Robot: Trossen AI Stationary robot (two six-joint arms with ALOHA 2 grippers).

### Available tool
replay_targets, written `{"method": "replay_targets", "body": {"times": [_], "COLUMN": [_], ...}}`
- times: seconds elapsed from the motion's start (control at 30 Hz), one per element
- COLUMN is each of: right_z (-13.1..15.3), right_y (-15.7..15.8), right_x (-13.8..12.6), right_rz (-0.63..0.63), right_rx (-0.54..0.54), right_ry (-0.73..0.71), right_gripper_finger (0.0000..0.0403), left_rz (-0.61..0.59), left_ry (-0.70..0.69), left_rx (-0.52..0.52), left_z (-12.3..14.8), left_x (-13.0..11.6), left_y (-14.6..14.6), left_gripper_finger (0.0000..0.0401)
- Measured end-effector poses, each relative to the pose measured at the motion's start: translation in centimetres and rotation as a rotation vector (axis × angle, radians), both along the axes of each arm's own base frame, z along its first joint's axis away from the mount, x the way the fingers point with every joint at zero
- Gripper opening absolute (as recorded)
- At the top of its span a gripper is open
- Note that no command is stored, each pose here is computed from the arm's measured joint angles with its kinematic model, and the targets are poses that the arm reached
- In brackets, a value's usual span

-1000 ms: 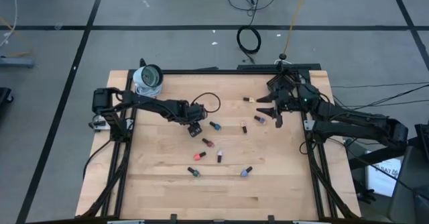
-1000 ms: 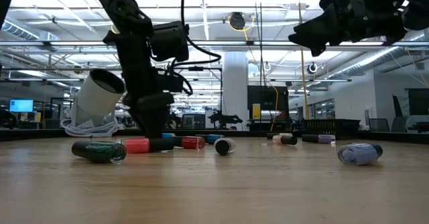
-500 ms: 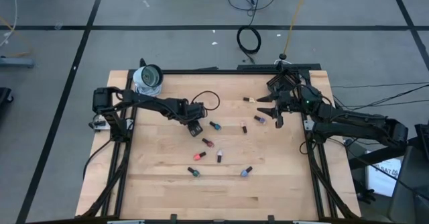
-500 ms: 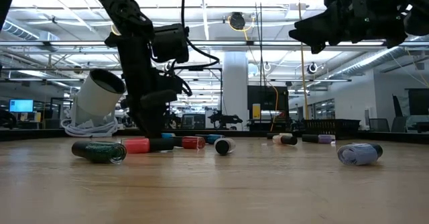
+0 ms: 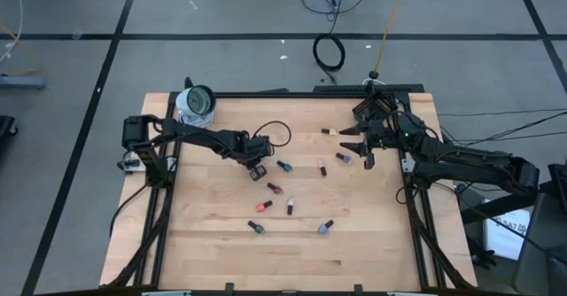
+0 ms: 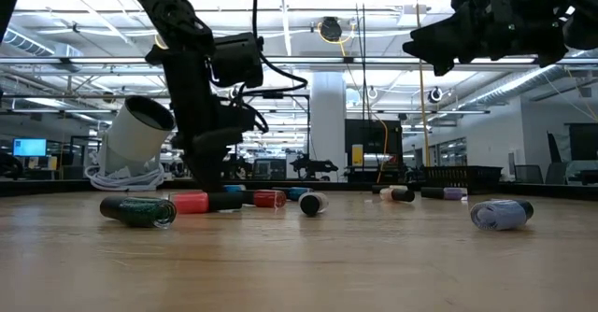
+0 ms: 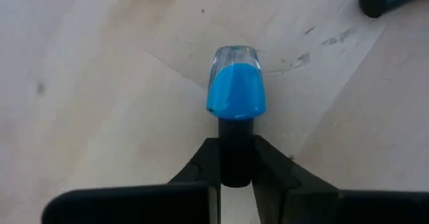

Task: Pick & Place Nail Polish
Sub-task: Put the blue nail polish into the black bin

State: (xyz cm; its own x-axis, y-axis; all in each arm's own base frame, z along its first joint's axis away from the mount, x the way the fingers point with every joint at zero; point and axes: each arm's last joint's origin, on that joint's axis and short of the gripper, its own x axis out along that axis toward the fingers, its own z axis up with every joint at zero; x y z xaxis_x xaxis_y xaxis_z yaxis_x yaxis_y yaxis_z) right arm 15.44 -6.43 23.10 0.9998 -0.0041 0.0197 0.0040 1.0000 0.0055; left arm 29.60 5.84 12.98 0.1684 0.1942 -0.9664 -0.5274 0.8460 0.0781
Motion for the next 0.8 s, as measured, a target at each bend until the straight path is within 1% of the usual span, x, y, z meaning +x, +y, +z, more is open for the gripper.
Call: {"method": "replay_targets", "body": {"times": [0.07,0.13,0.27,0.37,0.47,0.57,0.8], "right_z": [0.0,0.0,-0.1,-0.4,-1.1,-1.9,-4.2], "right_y": [0.0,0.0,0.1,0.1,0.0,-0.2,-0.5], "right_x": [0.0,0.0,0.1,0.5,1.1,1.8,3.9], "right_rz": [0.000,0.001,0.002,-0.041,-0.107,-0.149,-0.135], "right_rx": [0.017,0.044,0.102,0.135,0.156,0.177,0.277], "right_ry": [0.000,0.000,0.005,0.020,0.056,0.100,0.162], "right_gripper_finger": [0.0164,0.0164,0.0164,0.0164,0.0164,0.0164,0.0164], "left_rz": [-0.023,-0.057,-0.168,-0.251,-0.333,-0.408,-0.565], "left_ry": [0.019,0.054,0.125,0.127,0.123,0.095,-0.025], "left_rx": [0.068,0.164,0.367,0.495,0.576,0.664,0.831], "left_z": [0.0,0.0,0.1,0.5,1.0,2.2,5.4], "left_x": [0.0,-0.1,0.0,0.6,1.3,2.5,5.6], "left_y": [-0.1,-0.4,-1.4,-2.3,-3.2,-4.1,-6.1], "left_gripper_finger": [0.0035,0.0035,0.0037,0.0036,0.0036,0.0039,0.0037]}}
